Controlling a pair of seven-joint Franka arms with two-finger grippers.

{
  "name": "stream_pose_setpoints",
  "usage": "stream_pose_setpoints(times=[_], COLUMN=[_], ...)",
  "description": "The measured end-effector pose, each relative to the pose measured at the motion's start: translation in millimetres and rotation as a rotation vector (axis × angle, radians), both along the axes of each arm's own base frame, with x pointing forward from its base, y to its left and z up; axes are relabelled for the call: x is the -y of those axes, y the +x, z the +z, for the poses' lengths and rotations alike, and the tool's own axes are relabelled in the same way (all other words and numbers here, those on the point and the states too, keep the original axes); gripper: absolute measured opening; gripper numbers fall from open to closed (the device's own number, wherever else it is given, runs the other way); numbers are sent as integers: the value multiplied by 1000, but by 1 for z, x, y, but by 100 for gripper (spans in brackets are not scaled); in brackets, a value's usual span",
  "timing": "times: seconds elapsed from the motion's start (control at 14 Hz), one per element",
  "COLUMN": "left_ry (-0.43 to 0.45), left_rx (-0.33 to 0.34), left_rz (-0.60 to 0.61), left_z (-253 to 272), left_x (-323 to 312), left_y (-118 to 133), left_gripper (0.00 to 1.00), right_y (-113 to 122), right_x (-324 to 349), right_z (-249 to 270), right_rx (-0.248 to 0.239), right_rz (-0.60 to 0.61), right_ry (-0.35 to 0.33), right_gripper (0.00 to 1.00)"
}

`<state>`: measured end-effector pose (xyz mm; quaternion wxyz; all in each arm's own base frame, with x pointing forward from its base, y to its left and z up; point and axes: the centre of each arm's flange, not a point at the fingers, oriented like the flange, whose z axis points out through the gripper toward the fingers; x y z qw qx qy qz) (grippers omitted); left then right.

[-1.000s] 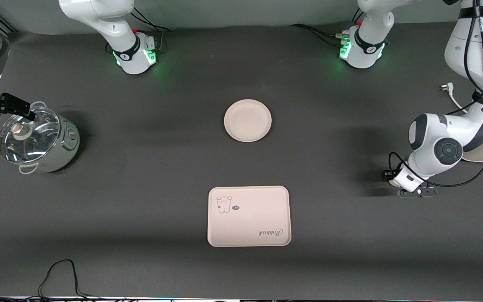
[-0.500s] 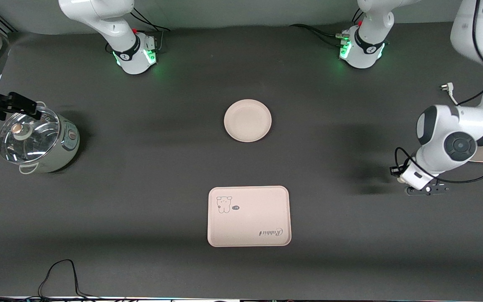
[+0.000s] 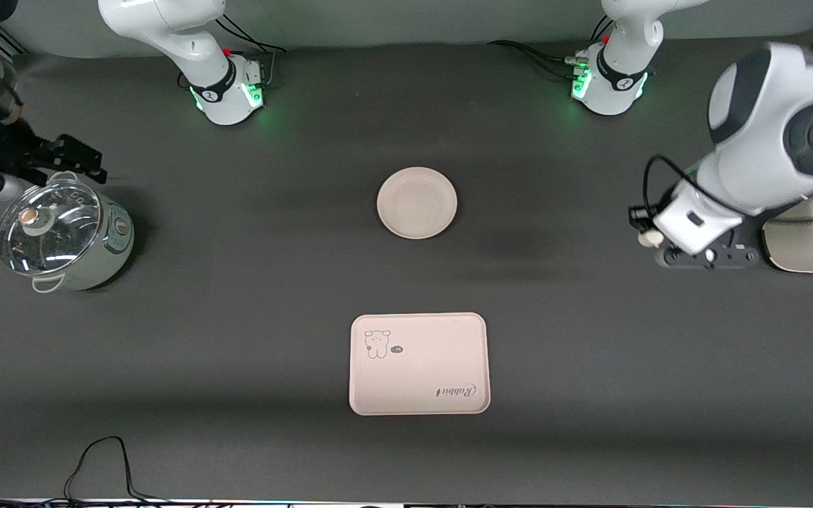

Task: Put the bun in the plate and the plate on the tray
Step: 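Carry the bun over the white plate and lower it with the left gripper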

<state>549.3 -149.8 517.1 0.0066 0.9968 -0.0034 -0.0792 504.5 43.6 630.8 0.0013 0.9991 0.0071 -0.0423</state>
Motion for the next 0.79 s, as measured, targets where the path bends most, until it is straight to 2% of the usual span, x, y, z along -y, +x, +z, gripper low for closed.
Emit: stream_pose_setpoints(times=[0.21,0.43,0.57,0.79], left_ry=[-20,-49,-28,46], left_rx=[-4,24,54,118], left_rz=[71,119,150,177], left_z=[18,5,-30,-117], left_x=[84,183,239,314], left_y=[-29,-65,-83,-111], left_gripper=[9,9,9,9], right_y=[-34,-65,-78,-88], right_x=[-46,-71,-76,-85], right_z=[7,9,7,-3], right_rx=[7,9,4,-8], right_rz=[15,35,54,56], right_ry=[7,16,19,19], right_gripper=[100,100,100,100])
